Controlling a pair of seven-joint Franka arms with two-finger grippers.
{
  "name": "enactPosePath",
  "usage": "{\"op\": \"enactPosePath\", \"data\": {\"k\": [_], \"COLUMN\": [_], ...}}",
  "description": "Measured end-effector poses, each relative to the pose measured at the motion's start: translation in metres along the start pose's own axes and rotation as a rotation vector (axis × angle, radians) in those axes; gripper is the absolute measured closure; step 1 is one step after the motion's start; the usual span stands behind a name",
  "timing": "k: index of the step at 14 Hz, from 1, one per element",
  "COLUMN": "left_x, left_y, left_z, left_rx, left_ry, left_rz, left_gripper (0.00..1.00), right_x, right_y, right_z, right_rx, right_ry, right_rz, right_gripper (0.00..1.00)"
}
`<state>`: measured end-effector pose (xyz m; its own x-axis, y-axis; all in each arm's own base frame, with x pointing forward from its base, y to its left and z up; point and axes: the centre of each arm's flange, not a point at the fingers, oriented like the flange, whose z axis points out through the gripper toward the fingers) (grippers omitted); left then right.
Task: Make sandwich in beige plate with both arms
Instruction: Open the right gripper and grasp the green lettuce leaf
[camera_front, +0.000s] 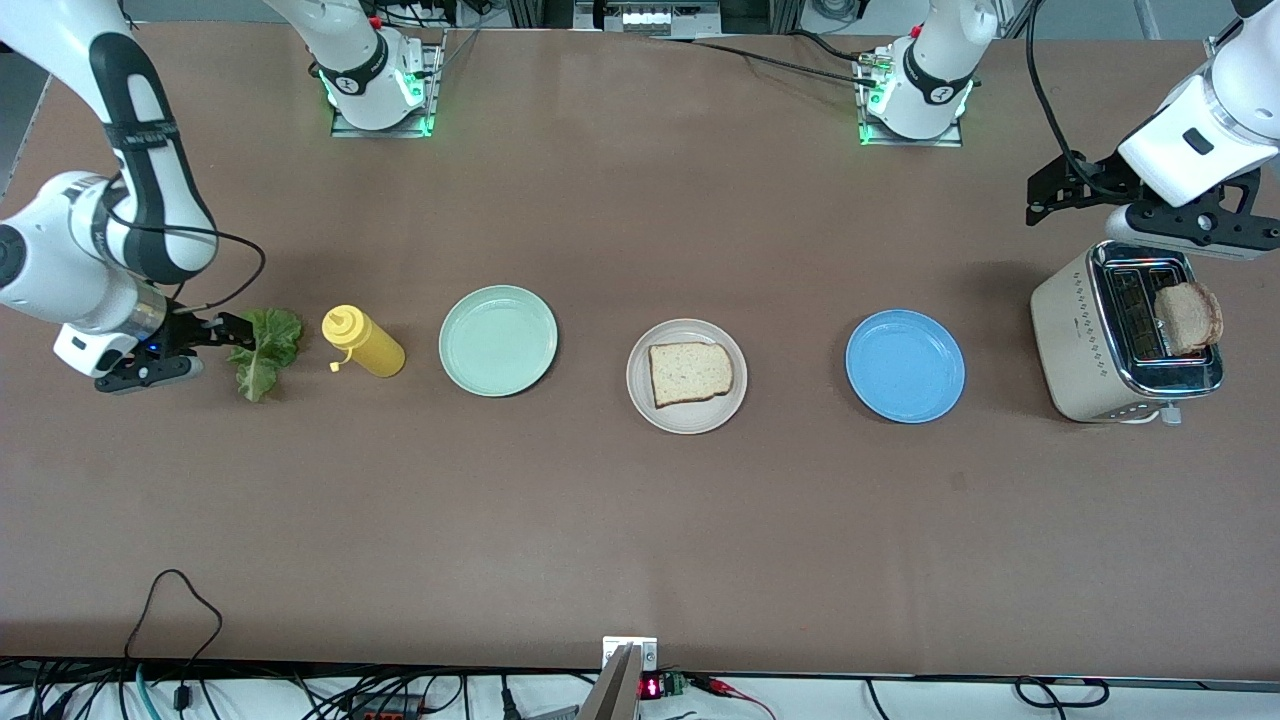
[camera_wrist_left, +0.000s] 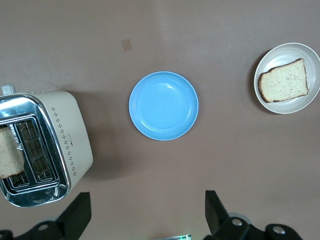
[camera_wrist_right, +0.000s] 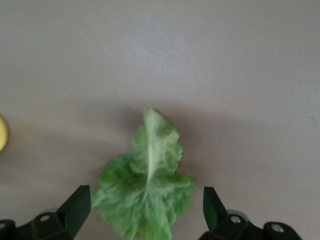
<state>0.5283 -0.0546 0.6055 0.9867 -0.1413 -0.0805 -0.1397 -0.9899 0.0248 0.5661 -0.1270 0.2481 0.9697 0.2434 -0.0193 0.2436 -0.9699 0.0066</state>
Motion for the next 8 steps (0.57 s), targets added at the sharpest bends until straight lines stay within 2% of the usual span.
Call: {"op": "enactPosePath", "data": {"k": [7, 8], "left_x": [0.000, 0.000], "left_y": [0.000, 0.000], "left_z": [0.000, 0.000], "left_rx": [0.000, 0.000], "left_ry": [0.000, 0.000], "left_rz": [0.000, 0.000], "left_gripper": [0.00, 0.00], "right_x": [0.009, 0.010], "right_y": [-0.004, -0.004], "right_z": [0.045, 0.048], "right_rx": [-0.059, -0.066], "right_ry": [0.034, 0.041], "right_rz": [-0.019, -0.020], "right_gripper": [0.00, 0.04]}}
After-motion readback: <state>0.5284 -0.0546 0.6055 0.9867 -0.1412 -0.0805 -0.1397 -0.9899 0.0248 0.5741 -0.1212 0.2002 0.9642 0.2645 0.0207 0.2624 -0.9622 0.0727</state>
